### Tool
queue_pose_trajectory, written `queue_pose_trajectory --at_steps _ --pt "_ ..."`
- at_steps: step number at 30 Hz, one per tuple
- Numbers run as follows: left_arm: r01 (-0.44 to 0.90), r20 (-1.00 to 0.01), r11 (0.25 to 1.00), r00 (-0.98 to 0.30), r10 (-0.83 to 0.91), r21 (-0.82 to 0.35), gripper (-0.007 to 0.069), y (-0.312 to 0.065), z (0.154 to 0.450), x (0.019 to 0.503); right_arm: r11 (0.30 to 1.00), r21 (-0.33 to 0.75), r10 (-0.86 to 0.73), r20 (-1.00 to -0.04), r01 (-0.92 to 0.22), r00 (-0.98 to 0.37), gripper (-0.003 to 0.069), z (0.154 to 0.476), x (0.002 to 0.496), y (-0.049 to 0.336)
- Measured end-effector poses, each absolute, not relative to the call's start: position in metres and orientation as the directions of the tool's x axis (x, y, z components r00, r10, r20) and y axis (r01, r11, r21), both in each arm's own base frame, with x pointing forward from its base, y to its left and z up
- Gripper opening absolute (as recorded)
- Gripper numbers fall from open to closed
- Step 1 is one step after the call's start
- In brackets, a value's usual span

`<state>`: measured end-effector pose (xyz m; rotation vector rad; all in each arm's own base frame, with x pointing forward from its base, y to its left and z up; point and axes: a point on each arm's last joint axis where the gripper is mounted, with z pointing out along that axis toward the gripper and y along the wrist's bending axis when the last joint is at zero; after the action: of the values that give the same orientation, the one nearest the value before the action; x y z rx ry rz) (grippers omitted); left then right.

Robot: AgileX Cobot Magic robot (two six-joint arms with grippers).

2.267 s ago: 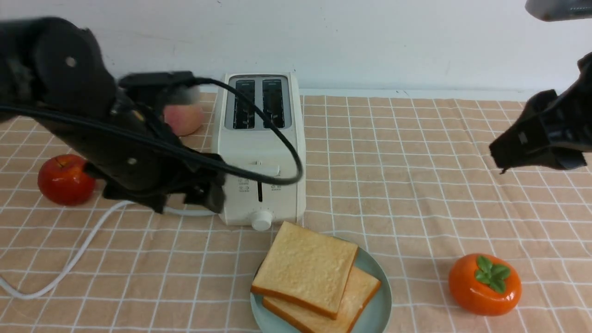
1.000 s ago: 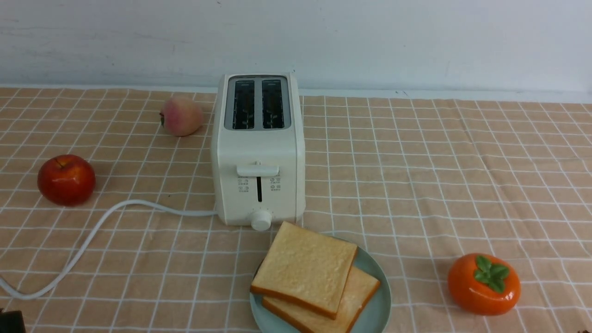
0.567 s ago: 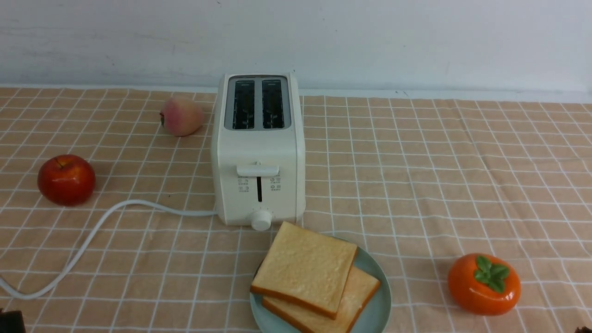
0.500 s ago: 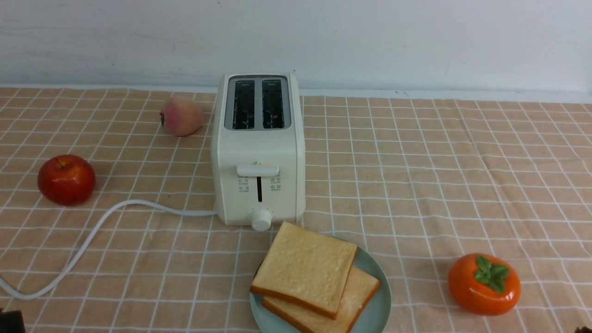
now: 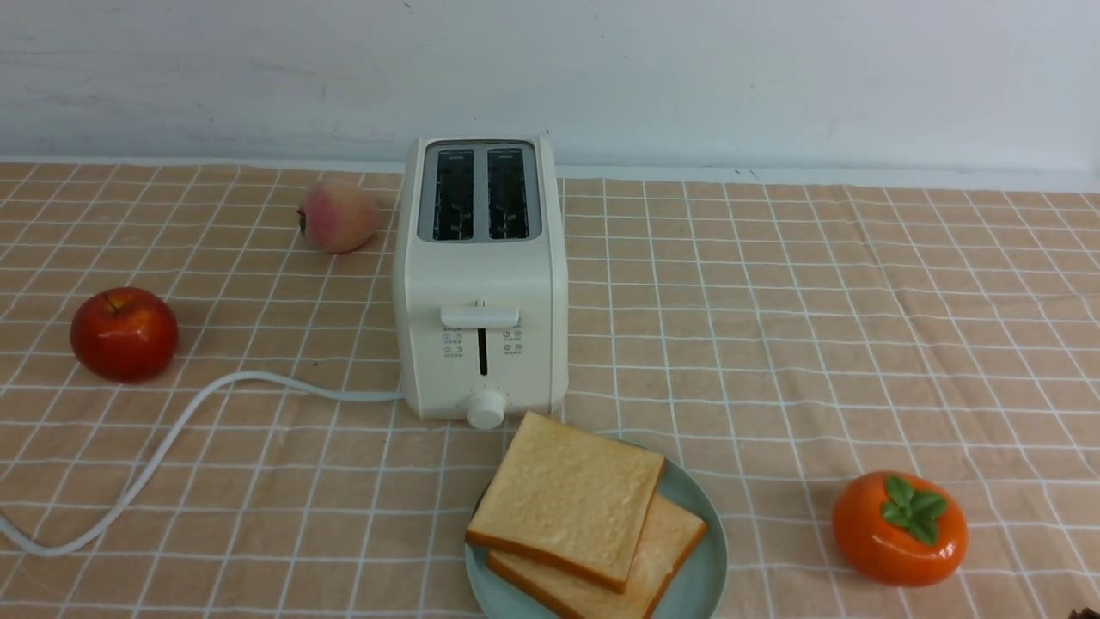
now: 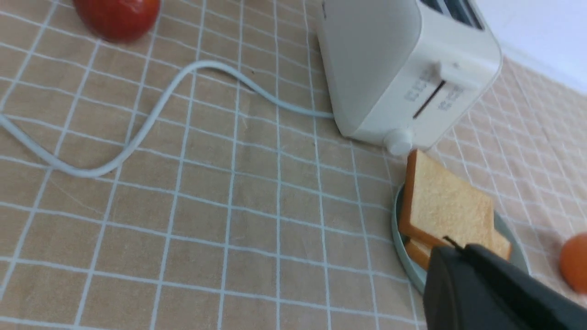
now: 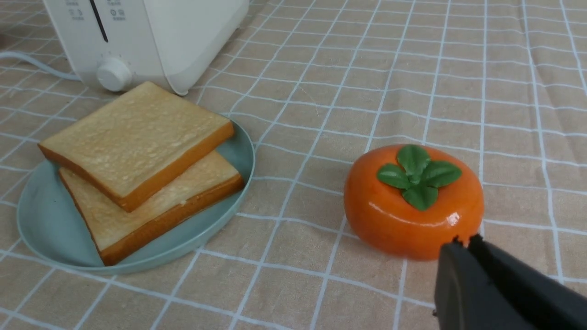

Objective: Take toasted bread from bread machine on light coffee tablecloth place on plate.

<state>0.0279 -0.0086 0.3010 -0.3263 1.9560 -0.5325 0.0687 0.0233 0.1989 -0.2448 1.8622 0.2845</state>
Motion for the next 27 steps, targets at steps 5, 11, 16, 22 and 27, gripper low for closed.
queue_pose_trajectory --at_steps 5,11,16,22,27 --pt "-0.087 -0.807 0.859 -0.307 -0.505 -0.505 -0.0013 -0.003 0.302 0.016 0.948 0.072 -0.025 -0.953 -0.309 -0.301 0.0017 0.199 0.069 0.023" --pt "-0.091 -0.870 0.889 -0.181 -0.458 -0.449 -0.0011 0.000 0.286 0.019 0.948 0.072 -0.025 -0.953 -0.309 -0.301 0.0024 0.199 0.069 0.023" --pt "-0.083 -0.892 0.911 -0.189 -0.411 -0.403 -0.0006 0.000 0.229 0.041 0.948 0.072 -0.025 -0.953 -0.309 -0.301 0.0032 0.199 0.069 0.023" --pt "-0.108 -0.874 0.925 -0.306 -0.378 -0.363 -0.0001 -0.001 0.169 0.052 0.948 0.072 -0.025 -0.953 -0.309 -0.301 0.0043 0.199 0.069 0.023" --pt "-0.067 -0.898 0.953 -0.322 -0.300 -0.295 0.0003 -0.001 0.168 0.052 0.948 0.072 -0.026 -0.953 -0.309 -0.302 0.0047 0.198 0.069 0.023"
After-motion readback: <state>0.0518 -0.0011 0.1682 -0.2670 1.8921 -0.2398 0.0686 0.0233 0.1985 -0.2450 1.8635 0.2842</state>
